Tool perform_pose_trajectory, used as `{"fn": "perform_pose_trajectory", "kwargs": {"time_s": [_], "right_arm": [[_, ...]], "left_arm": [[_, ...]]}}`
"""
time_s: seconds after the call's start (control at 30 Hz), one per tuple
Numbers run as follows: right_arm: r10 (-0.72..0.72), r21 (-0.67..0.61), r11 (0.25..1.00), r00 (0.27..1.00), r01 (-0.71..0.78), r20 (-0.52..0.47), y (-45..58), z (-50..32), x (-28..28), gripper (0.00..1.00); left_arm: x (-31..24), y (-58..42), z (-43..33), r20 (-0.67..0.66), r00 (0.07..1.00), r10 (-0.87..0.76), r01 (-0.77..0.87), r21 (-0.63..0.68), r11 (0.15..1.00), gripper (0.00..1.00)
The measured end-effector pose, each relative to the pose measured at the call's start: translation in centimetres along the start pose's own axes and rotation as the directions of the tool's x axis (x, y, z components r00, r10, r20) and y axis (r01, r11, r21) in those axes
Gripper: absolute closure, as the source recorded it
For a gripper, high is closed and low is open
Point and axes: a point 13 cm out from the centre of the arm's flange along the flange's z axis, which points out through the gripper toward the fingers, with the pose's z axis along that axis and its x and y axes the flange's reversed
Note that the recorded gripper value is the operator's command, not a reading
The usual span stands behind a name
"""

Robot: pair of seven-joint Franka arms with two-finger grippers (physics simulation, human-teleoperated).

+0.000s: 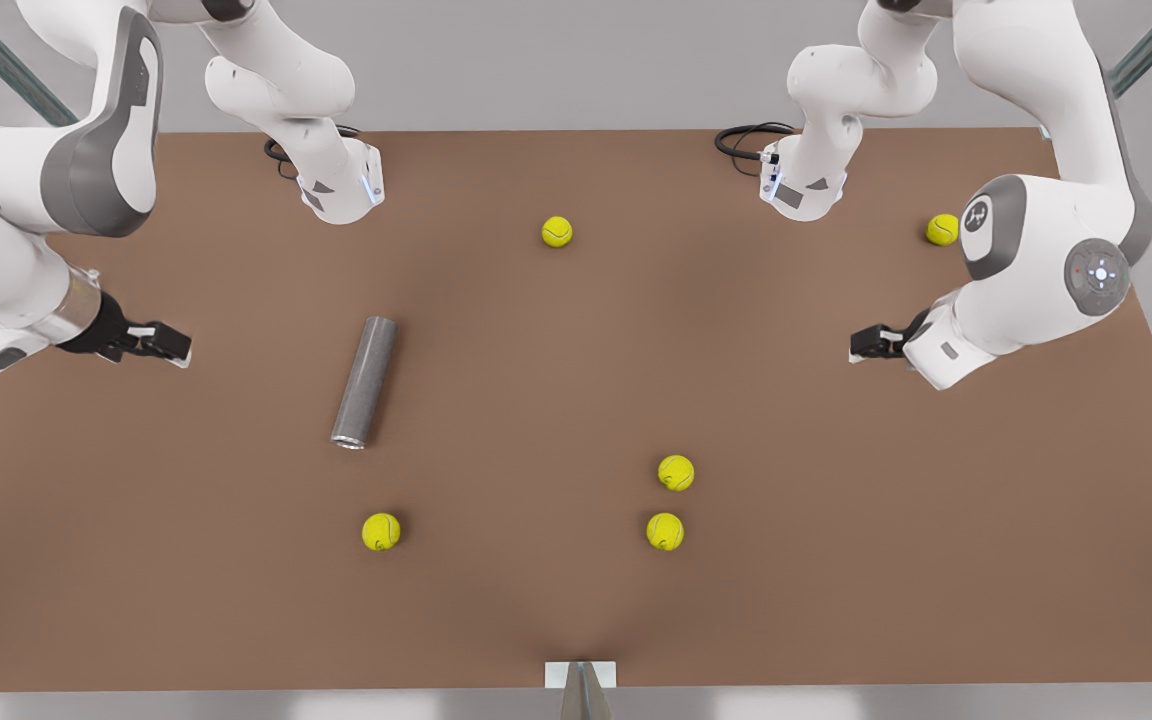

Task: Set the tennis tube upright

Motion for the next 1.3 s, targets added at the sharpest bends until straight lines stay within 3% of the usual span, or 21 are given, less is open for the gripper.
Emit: {"fn": "perform_pose_trajectory", "kwargs": {"time_s": [0.3, 0.5, 0.63, 0.73, 0.97, 1.3], "right_arm": [[0.021, -0.005, 1.0, 0.999, -0.021, 0.044, 0.3, 0.1, -1.6, 0.0], [-0.082, -0.029, 0.996, 0.99, 0.079, -0.112, 8.2, 8.4, -1.9, 0.0], [-0.152, -0.005, 0.988, 0.961, 0.155, -0.233, 15.3, 15.5, 3.6, 0.0], [-0.112, 0.023, 0.992, 0.955, 0.123, -0.274, 16.7, 21.5, 6.7, 0.0], [0.114, 0.087, 0.992, 0.964, -0.095, -0.239, 16.6, 30.1, 9.1, 0.0], [0.332, 0.136, 0.939, 0.935, -0.315, -0.124, 12.7, 40.1, 6.1, 0.0]], "left_arm": [[-0.9, 0.7, -0.2, 0.044, 0.999, -0.002, 0.002, 0.003, 1.0, 0.0], [-1.1, 0.6, 1.6, 0.011, 1.0, 0.001, -0.001, -0.001, 1.0, 0.0], [-1.3, 0.5, 2.3, 0.002, 1.0, 0.004, -0.004, -0.003, 1.0, 0.0], [-1.5, 0.5, 2.7, -0.002, 1.0, 0.002, -0.002, -0.003, 1.0, 0.0], [-1.9, 0.2, 4.0, -0.017, 1.0, 0.007, -0.007, -0.006, 1.0, 0.0], [-2.5, -0.7, 5.5, -0.025, 0.999, 0.023, -0.023, -0.01, 1.0, 0.0]]}}
